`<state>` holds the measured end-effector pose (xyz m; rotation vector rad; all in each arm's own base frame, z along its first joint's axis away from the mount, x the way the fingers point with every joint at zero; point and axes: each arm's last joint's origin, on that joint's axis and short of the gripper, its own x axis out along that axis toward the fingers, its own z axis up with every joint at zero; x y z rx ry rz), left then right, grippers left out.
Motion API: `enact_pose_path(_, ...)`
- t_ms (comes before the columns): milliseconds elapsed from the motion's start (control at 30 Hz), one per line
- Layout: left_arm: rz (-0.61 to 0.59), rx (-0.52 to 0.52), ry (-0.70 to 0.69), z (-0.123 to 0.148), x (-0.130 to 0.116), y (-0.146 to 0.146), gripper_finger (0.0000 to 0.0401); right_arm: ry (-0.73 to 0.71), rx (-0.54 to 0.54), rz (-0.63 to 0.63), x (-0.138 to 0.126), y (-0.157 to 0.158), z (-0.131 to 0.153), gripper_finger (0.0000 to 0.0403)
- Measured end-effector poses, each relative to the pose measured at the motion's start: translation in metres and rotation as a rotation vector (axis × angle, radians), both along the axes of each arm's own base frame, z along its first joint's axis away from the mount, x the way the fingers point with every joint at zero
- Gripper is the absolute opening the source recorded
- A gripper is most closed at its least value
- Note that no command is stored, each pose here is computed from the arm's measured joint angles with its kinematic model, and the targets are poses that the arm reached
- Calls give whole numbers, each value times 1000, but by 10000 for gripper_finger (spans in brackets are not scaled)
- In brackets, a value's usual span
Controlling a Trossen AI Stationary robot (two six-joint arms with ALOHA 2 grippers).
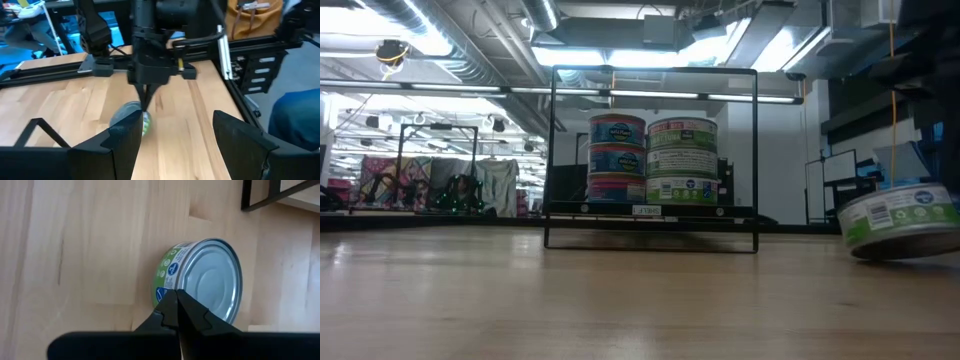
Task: Stack canned seafood by type on shelf
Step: Stack the green tuna can on top of the other green tuna can on the shelf
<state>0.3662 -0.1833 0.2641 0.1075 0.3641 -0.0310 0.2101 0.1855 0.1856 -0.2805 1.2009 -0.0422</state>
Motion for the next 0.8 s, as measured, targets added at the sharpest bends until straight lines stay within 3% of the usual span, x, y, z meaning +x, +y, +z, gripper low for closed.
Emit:
enact_pose_path(200,23,1,-30,-20,19,4,237,-17,19,1,2,2,0,0)
enact_pose_path(500,-24,119,-35,-57,34,-5,237,-11,54,7,2,4,1,0)
enact_pose_path(800,-168,419,11,-108,40,-24,237,-28,78,9,4,6,1,0)
